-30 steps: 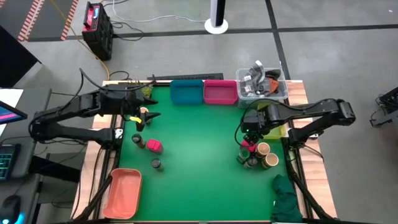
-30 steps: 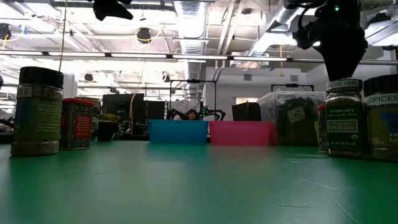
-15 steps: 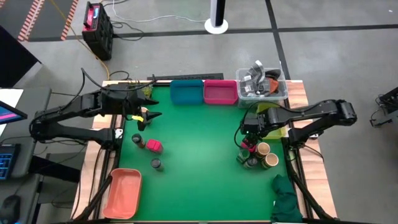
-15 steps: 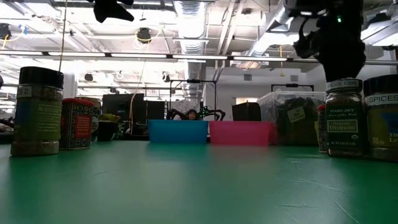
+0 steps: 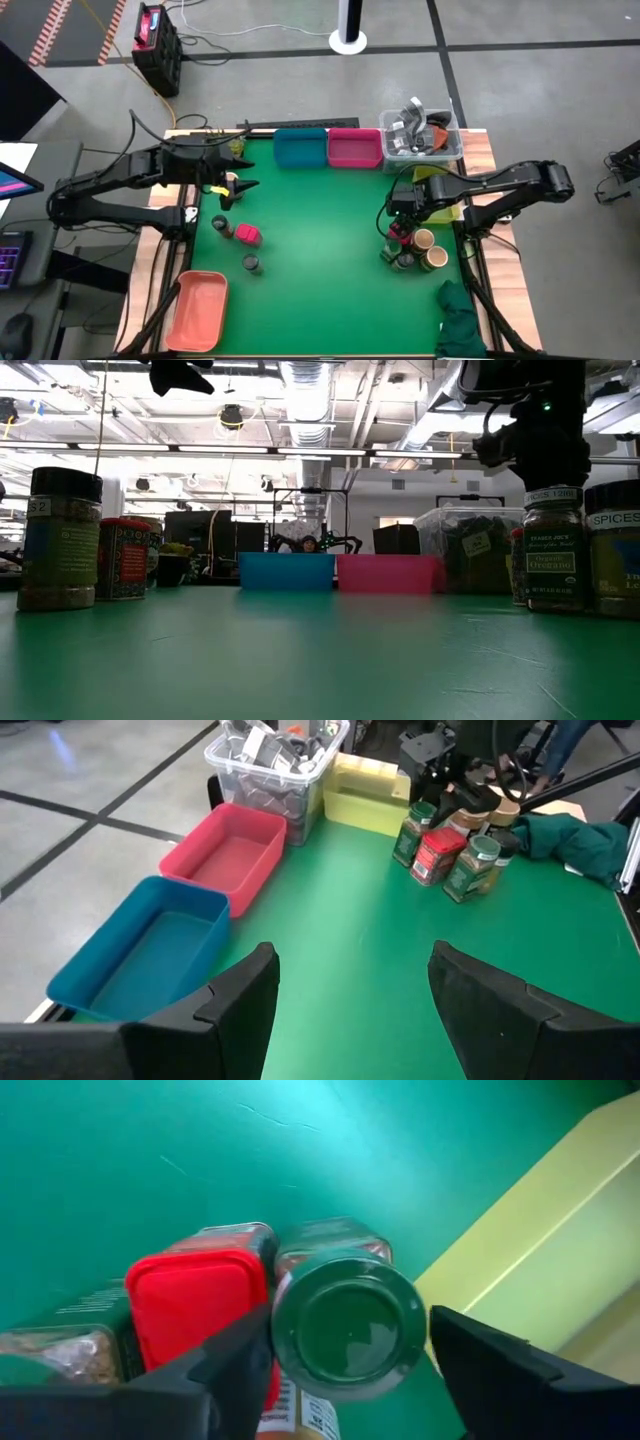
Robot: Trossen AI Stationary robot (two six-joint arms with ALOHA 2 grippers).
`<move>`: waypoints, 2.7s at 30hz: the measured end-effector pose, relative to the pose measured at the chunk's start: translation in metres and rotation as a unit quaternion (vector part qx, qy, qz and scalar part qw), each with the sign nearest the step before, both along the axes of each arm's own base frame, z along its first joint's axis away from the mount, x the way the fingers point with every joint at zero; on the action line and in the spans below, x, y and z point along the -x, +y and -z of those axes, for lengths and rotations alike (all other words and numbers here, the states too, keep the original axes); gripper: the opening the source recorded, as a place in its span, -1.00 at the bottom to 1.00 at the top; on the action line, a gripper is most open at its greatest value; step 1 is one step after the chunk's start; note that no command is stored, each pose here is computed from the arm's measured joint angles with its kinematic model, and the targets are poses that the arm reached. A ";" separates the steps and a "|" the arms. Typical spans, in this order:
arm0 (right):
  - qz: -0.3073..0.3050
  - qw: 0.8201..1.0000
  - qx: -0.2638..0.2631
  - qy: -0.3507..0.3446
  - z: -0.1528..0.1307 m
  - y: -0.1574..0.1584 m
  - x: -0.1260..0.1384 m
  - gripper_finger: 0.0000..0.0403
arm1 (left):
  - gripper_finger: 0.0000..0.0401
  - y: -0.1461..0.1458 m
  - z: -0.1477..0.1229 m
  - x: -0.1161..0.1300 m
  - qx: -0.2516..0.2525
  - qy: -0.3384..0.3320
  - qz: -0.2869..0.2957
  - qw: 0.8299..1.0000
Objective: Sort spices by type
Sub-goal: Put the top dark green spice bottle into the yellow bin, then put the dark green spice bottle into the yellow bin
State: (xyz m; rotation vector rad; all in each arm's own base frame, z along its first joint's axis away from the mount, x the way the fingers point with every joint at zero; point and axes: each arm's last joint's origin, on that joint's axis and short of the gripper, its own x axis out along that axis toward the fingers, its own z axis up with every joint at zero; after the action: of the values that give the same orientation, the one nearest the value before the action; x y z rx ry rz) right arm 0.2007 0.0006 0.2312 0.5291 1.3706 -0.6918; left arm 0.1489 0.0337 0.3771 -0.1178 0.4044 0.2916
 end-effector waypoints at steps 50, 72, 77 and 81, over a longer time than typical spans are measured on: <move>0.268 0.959 0.088 -0.005 -0.035 -0.067 0.081 0.13 | 0.22 0.001 0.001 0.002 0.008 0.005 -0.024 1.000; 0.267 0.962 0.052 -0.028 -0.023 -0.083 0.091 0.34 | 0.22 0.018 0.034 0.004 0.092 0.168 -0.089 0.978; 0.258 0.963 0.056 -0.044 -0.027 -0.081 0.094 0.35 | 0.22 0.015 0.039 0.007 0.115 0.198 -0.052 0.972; 0.247 0.965 0.063 -0.064 -0.038 -0.080 0.094 0.35 | 0.22 0.011 0.039 0.006 0.139 0.194 0.000 0.971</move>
State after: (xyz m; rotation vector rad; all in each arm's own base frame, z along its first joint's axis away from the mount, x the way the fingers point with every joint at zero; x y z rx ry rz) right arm 0.1062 -0.0790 0.2693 0.8122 1.0681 -1.1210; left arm 0.1430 0.0449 0.3384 -0.3390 0.8332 0.2571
